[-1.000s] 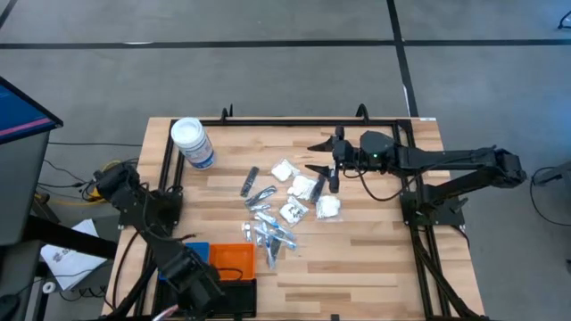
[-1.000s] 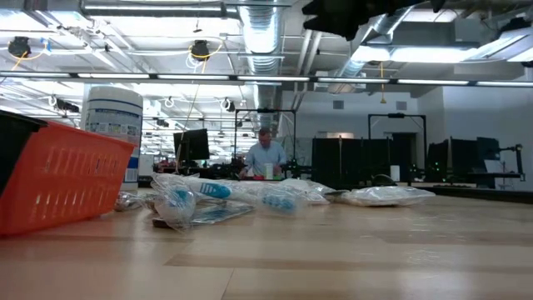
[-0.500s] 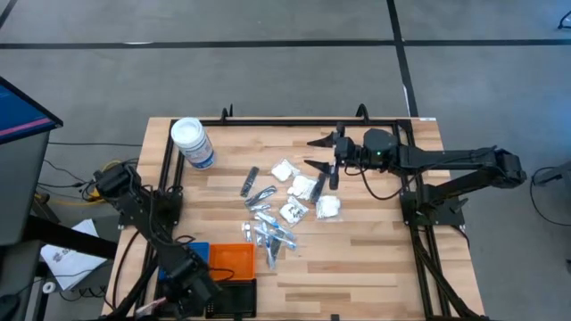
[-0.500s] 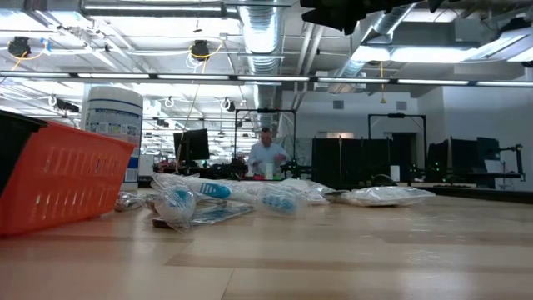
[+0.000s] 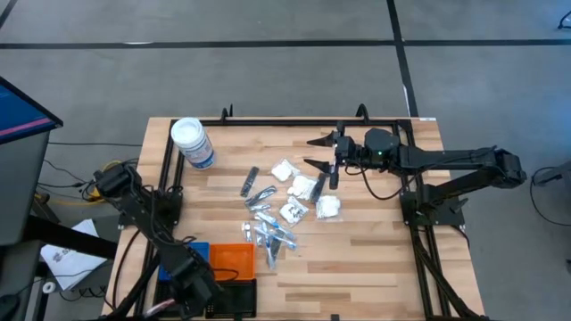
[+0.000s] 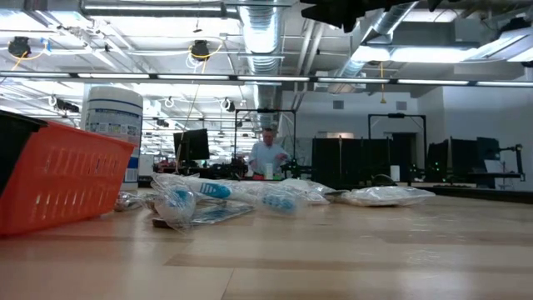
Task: Pick & Place Travel size toiletries
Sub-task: Put the red toothbrush into the left black basket, then put the top right black comb into the blue basket
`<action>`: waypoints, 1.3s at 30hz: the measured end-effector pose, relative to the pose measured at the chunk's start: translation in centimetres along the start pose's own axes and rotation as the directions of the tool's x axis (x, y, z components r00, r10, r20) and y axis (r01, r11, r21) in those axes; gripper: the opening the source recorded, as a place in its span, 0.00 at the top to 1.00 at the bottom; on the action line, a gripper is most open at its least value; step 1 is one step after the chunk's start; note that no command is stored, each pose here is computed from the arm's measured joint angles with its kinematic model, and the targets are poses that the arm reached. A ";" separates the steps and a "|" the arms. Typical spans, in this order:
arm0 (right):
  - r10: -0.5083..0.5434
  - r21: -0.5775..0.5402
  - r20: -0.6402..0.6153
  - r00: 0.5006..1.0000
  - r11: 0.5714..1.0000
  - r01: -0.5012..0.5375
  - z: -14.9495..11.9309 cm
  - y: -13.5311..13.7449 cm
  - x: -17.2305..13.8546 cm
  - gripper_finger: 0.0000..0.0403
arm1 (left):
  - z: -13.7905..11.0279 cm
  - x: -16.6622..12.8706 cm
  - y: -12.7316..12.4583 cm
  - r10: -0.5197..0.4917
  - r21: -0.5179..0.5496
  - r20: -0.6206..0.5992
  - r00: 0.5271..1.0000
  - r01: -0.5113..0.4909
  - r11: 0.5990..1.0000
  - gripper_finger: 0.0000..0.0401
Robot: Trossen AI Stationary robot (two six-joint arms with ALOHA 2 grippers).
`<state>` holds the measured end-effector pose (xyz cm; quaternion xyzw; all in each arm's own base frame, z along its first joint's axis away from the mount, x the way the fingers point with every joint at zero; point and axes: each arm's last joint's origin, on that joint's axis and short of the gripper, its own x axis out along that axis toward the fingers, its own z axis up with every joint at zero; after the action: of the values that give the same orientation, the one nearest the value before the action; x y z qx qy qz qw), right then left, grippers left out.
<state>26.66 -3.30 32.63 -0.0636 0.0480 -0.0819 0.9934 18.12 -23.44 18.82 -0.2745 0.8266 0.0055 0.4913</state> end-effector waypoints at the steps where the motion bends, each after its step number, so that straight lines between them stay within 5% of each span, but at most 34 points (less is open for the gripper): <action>1: 0.000 0.000 -0.002 1.000 1.000 0.000 0.0 0.0 0.0 0.41 | 0.2 0.3 0.1 -0.017 0.011 -0.001 1.000 0.017 1.000 0.96; 16: 0.002 0.031 -0.019 1.000 1.000 -0.002 -0.2 0.0 0.0 0.41 | 0.8 1.8 1.6 0.004 -0.004 -0.015 1.000 -0.004 1.000 0.93; 39: 0.002 0.052 -0.021 1.000 0.999 -0.001 -0.2 0.0 0.0 0.41 | -0.6 -0.1 1.9 -0.056 -0.160 -0.094 0.994 0.041 0.986 0.71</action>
<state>26.64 -3.32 32.43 -0.0371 0.0564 -0.0833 0.9942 16.82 -21.91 18.72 -0.3324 0.8398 0.0453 0.4268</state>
